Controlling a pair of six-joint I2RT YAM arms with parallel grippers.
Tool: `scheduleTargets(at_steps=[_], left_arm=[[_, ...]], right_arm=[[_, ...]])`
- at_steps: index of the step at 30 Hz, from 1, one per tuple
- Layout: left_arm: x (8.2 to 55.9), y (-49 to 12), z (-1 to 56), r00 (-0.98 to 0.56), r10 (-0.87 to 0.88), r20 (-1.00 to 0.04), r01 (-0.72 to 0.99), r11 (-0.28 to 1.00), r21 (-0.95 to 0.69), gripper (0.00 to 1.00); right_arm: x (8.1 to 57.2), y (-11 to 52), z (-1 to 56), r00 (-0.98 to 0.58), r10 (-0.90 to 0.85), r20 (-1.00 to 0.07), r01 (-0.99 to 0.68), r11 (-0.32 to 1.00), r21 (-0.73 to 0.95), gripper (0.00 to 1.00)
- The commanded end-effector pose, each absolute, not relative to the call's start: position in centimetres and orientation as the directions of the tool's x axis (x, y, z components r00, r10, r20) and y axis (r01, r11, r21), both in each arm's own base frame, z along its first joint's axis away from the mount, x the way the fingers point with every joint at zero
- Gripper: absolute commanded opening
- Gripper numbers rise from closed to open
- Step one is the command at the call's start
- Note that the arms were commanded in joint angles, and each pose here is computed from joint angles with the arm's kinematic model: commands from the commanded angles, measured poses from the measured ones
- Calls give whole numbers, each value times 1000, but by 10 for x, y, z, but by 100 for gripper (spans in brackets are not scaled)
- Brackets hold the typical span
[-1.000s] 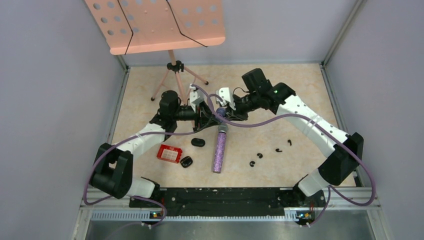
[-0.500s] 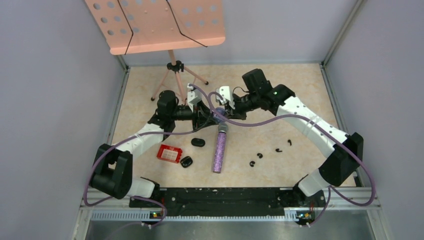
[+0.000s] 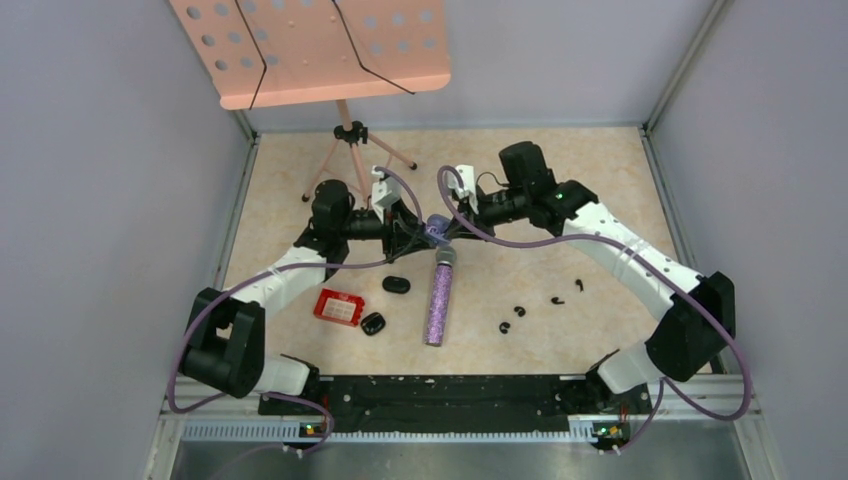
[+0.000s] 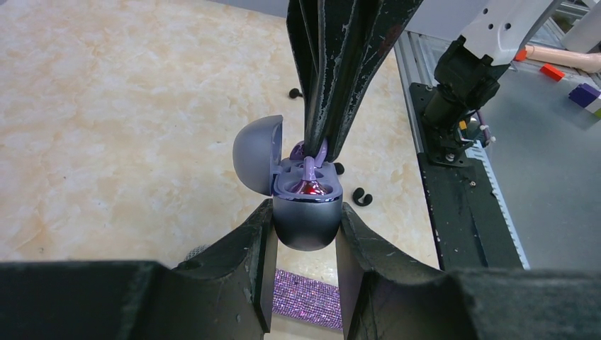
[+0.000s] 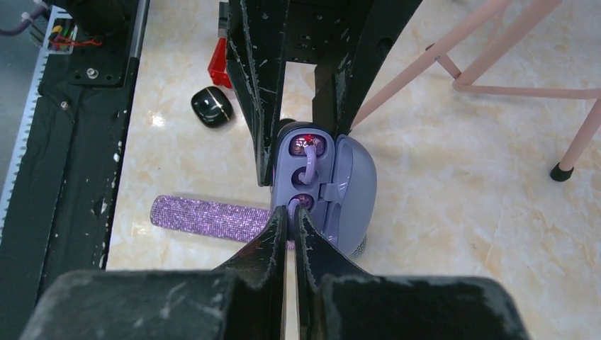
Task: Insert the wireless bluetooth earbuds into the charging case
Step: Adjust the earbud with the charging case.
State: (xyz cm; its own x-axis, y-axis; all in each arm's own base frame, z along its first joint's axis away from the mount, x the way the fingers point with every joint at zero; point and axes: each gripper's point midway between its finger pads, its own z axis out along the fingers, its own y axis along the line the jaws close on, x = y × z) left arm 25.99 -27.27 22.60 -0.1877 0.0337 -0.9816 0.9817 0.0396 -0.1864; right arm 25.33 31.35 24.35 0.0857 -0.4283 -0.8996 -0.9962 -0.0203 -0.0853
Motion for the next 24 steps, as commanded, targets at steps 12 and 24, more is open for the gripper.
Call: scheduleTargets(at_steps=[12,24], left_arm=[[255,-265,282,-39,-44,-998,999,-24,-38,0],[257,-265,283,-37,-37,-999,999,-28,-36,0]], right_arm=[[247,312,278,108,-287,-952,-993,11,-116,0],[252,314,277,110,-294,-949,-993,3,-116,24]])
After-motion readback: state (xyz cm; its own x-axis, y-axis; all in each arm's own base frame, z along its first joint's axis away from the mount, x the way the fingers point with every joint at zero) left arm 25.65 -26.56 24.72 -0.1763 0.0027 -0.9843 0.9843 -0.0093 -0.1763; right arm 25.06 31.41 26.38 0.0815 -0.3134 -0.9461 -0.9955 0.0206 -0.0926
